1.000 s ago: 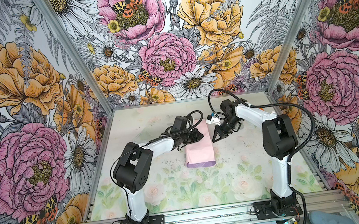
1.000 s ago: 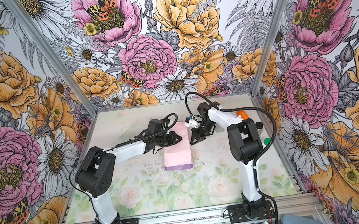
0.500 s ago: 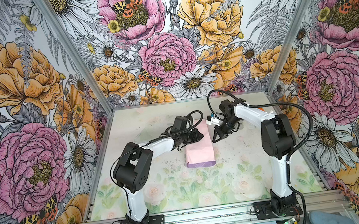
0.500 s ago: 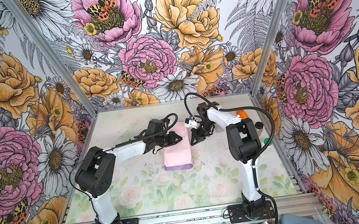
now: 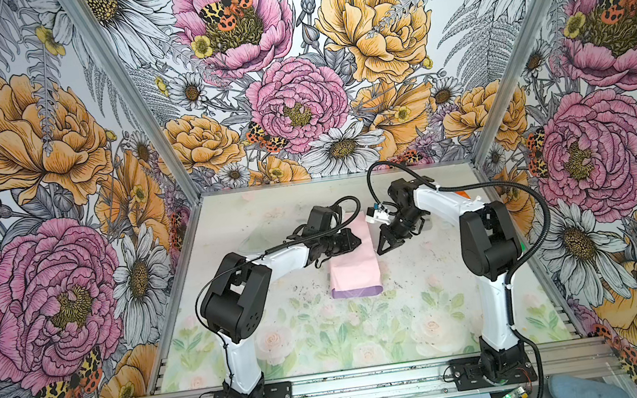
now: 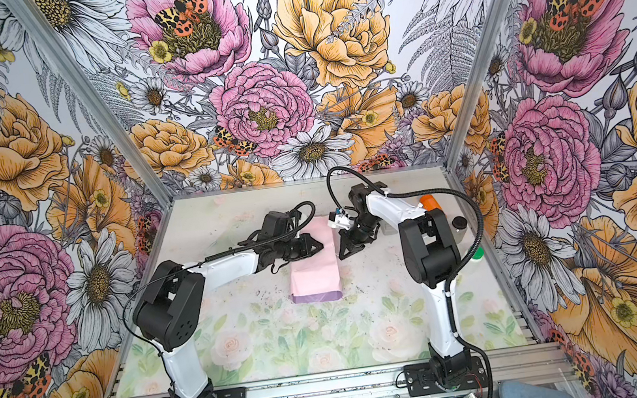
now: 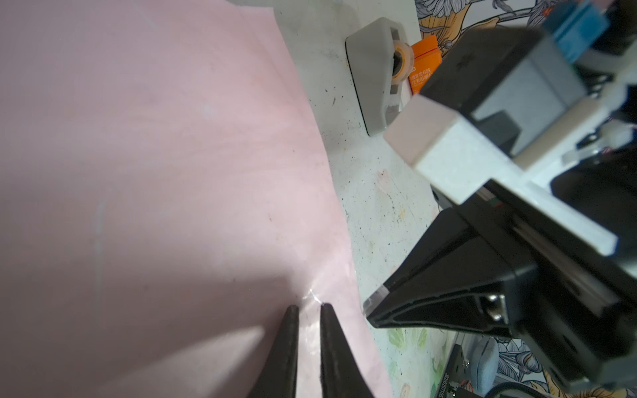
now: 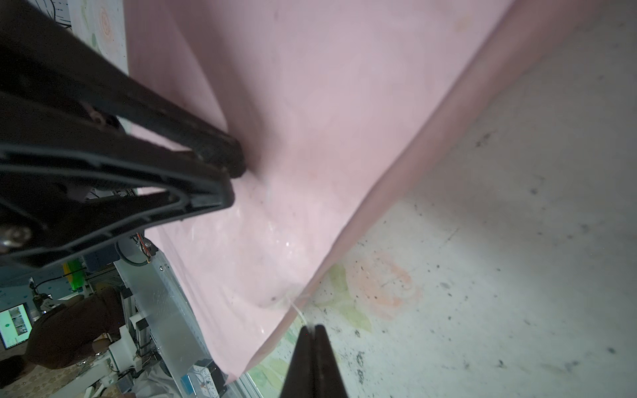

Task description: Wrap the gift box in paper

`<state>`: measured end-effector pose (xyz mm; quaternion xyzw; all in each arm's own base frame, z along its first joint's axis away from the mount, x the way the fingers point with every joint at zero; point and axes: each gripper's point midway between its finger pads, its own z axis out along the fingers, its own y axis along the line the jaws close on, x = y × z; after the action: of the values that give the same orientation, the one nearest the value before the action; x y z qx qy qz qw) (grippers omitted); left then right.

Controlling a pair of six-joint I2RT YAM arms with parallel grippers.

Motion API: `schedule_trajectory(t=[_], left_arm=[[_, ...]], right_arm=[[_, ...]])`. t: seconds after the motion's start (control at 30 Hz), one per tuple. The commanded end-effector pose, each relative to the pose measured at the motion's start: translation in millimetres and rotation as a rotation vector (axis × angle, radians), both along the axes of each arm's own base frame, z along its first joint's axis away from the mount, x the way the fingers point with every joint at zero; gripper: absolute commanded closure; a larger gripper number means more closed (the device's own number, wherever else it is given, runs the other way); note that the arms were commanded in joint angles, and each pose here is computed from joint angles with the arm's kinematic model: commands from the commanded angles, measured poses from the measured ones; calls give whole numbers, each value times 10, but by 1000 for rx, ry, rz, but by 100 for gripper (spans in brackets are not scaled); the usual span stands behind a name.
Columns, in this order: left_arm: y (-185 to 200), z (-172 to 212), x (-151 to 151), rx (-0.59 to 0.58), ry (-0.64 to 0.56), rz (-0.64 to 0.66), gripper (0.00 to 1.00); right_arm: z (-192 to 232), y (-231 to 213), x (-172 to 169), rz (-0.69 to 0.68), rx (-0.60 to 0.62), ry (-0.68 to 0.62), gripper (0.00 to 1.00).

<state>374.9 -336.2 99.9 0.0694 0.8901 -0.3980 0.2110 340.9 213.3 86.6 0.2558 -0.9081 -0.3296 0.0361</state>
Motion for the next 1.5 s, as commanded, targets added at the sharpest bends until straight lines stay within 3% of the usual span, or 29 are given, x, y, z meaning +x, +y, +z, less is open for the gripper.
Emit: schedule_trajectory(t=[0.0,0.3,0.63,1.47], left_arm=[[-41,49,-93,11,10,-26,84],[-30,6,-92,21,16,-22,84],[-18,-15,-99,26,17,-21,84],[-9,-27,-125,26,15,-23,84]], right_arm=[[11,28,38,13,-9,-16,100],[110,49,54,12,11,-37,100],[209,62,67,14,27,-63,83],[247,76,251,-35,4,-108,57]])
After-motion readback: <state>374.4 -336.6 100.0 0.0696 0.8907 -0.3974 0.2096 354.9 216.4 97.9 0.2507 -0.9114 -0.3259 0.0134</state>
